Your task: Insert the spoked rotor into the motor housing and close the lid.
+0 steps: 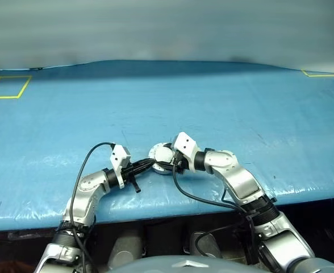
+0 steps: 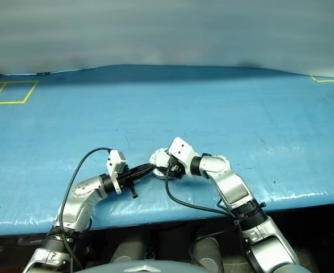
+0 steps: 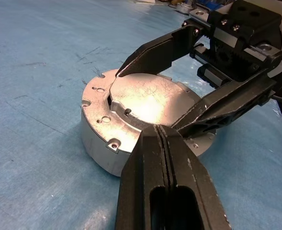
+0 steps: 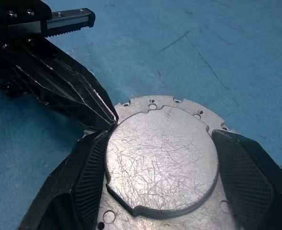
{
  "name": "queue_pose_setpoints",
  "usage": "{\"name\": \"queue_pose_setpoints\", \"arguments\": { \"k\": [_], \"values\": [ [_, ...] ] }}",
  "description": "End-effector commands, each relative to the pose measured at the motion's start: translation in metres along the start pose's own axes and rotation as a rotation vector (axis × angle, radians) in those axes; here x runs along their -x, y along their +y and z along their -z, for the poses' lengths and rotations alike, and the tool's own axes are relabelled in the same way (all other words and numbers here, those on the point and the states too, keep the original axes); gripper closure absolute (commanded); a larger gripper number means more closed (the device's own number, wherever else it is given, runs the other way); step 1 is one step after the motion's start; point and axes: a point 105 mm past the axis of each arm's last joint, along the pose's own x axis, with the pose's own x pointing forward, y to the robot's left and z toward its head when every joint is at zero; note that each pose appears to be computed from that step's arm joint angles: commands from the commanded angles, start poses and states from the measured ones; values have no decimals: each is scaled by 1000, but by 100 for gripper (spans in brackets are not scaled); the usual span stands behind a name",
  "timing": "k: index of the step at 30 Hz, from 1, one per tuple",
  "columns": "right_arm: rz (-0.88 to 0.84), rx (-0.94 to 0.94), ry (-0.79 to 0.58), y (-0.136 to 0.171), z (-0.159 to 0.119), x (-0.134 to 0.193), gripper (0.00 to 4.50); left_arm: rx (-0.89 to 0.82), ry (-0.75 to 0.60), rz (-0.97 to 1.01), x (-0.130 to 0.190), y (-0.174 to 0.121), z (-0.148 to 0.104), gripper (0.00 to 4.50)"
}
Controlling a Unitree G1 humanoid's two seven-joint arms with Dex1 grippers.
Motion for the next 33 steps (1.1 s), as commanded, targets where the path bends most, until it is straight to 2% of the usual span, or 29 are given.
{"name": "queue_pose_setpoints", "arguments": {
  "k": [1, 9, 15, 18, 22, 24, 26, 33],
  "values": [
    [65, 21, 3, -11, 1, 8, 2, 61, 128, 23, -4, -13, 36, 450],
    [42, 0, -96, -8, -24, 34, 2, 74, 124, 20, -3, -17, 39, 450],
    [60, -161, -206, -16, -35, 49, 2, 86, 114, 29, -6, -21, 40, 450],
    [98, -261, -234, -25, -32, 56, 2, 88, 108, 47, -8, -24, 39, 450],
    [133, -465, -249, -34, -20, 63, 2, 87, 98, 53, -11, -25, 37, 450],
    [99, -608, -303, -35, -20, 66, 2, 85, 97, 54, -12, -26, 37, 450],
    [61, -748, -296, -33, -10, 72, 2, 80, 94, 59, -14, -26, 36, 450],
    [-49, -1061, -256, -12, 12, 74, 2, 74, 88, 69, -18, -27, 33, 450]
  ]
}}
